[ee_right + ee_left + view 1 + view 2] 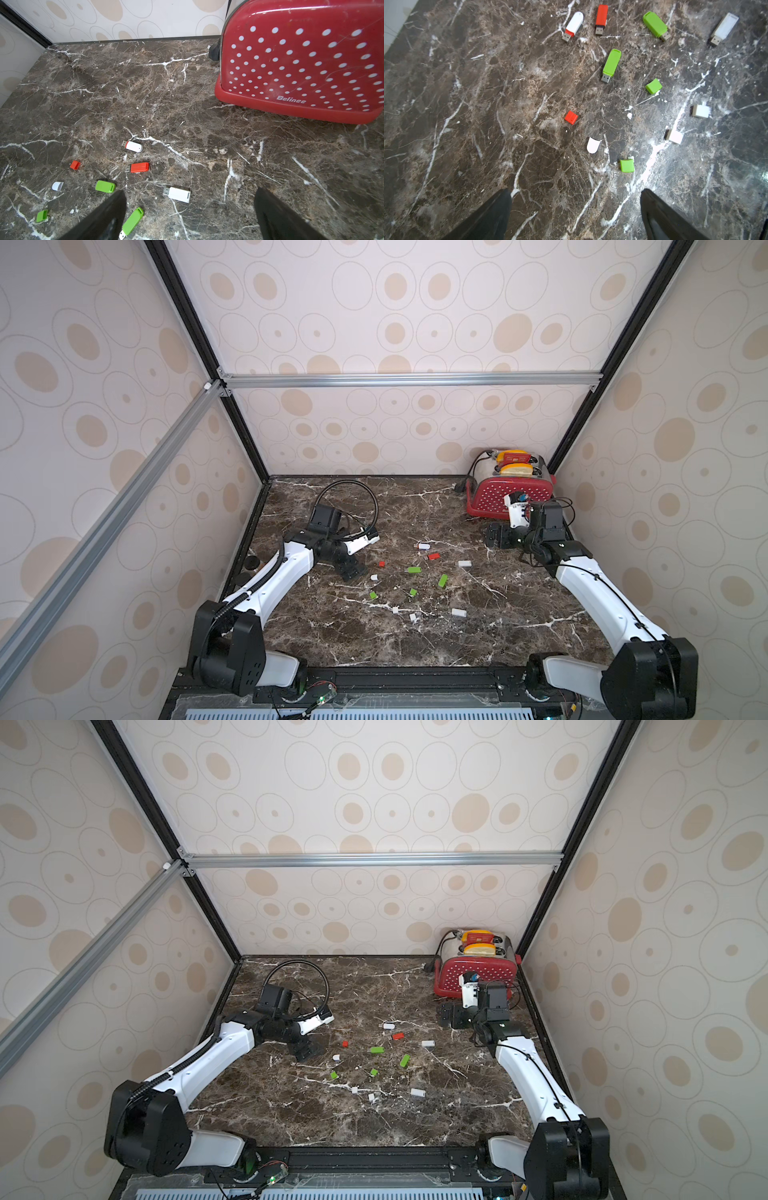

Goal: Close the usb drive cover
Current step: Pick up the cover from the center of the board.

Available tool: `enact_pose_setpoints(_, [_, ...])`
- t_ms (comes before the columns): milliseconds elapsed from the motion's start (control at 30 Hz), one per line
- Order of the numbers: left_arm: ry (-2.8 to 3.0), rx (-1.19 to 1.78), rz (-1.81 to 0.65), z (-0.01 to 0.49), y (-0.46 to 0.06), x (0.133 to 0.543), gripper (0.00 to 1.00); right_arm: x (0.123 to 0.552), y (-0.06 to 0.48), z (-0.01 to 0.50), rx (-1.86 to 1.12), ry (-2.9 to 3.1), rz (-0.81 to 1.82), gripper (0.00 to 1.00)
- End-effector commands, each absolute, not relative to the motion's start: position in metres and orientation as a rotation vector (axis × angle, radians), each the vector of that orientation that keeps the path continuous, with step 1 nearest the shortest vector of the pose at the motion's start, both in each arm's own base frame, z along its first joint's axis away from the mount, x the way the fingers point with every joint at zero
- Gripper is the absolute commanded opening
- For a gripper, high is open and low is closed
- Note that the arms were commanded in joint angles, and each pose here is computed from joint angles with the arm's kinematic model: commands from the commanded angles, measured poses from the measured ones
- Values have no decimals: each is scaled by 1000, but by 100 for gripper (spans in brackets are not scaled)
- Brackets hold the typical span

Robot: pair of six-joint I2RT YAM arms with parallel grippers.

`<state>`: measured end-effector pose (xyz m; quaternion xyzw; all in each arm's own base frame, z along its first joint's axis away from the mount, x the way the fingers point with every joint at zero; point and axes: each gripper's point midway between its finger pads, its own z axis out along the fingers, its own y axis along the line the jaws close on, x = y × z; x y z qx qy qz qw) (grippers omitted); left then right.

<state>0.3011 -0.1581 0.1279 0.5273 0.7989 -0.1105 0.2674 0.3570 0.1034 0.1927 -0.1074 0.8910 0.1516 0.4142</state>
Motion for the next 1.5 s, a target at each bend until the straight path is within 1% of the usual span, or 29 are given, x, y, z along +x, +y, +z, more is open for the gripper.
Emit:
enact_pose_setpoints(0, [2143,1527,-270,120,-165,297,94,356,111,193,-320,2246,393,100])
enact_pose_setpoints(233, [2095,1660,-256,93,-181,296,81,354,120,186,-364,2251,404,100])
enact_pose_setpoints(467, [2091,1760,-320,76,-189,292,72,352,127,183,-404,2251,418,100])
enact_pose_setpoints(733, [2119,1845,-276,53,-189,298,64,351,133,180,-428,2263,433,100])
enact_pose_setpoints(833, [2131,1864,-257,46,-191,301,59,350,135,180,-435,2268,446,100])
enact_pose_setpoints(1200, [2138,1894,-251,32,-198,306,56,351,135,179,-434,2280,451,100])
enact_pose_setpoints(1367, [2143,1914,-235,27,-196,307,44,350,135,178,-433,2284,448,100])
enact_pose_setpoints(1467, [2149,1925,-233,25,-195,307,40,350,135,178,-434,2283,450,100])
